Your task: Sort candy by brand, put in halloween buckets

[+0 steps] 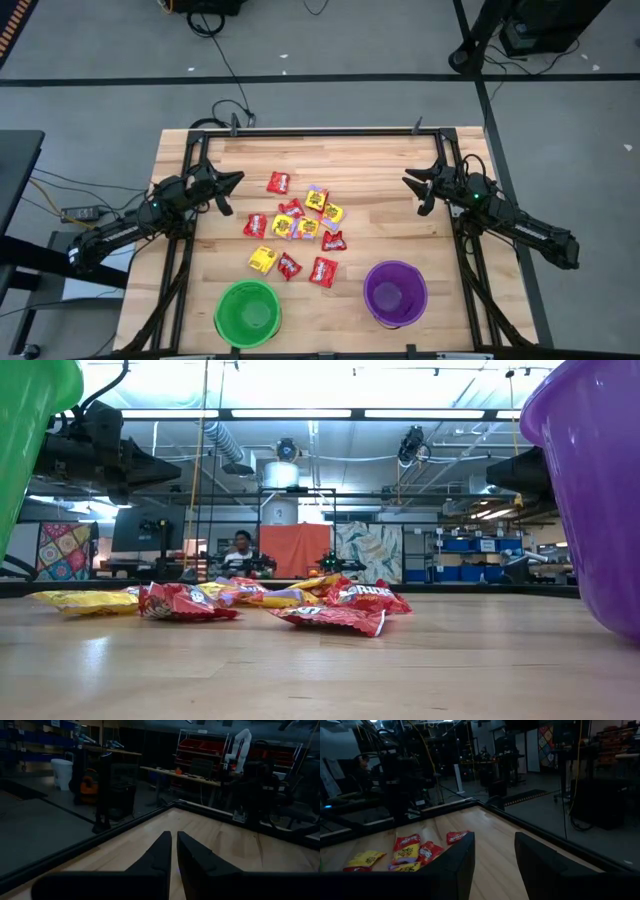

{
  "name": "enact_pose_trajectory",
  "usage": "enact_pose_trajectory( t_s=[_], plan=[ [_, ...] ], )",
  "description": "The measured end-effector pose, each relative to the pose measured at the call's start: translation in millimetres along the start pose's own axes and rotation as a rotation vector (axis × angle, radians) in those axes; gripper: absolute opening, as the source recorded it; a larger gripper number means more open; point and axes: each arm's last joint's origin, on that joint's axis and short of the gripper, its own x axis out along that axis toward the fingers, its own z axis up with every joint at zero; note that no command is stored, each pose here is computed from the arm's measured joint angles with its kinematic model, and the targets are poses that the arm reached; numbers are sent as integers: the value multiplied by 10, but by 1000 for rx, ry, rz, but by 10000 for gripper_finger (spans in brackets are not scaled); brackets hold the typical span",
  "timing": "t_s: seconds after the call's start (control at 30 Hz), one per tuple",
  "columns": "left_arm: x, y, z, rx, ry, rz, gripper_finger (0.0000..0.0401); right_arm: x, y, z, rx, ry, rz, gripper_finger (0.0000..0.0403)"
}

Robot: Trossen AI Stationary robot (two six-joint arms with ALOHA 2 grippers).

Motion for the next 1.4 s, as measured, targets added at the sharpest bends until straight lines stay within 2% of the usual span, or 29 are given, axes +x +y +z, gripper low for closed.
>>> enact_pose_trajectory(
  t_s=[0.7, 1.0, 1.13, 1.27, 1.4],
  plan=[
    [0, 0, 0, 0, 0, 1, 35, 0, 0, 2, 0, -3, 1, 151],
    [0, 0, -1, 0, 0, 0, 35, -3, 4, 73, 2, -79, -15, 151],
    [0, 0, 0, 0, 0, 0, 35, -10, 14, 134, 3, -142, -4, 151],
    [0, 0, 0, 0, 0, 0, 35, -10, 16, 140, 28, -148, 2, 151],
    [0, 0, 1, 0, 0, 0, 35, -12, 37, 147, 48, -146, 72, 151]
  ],
)
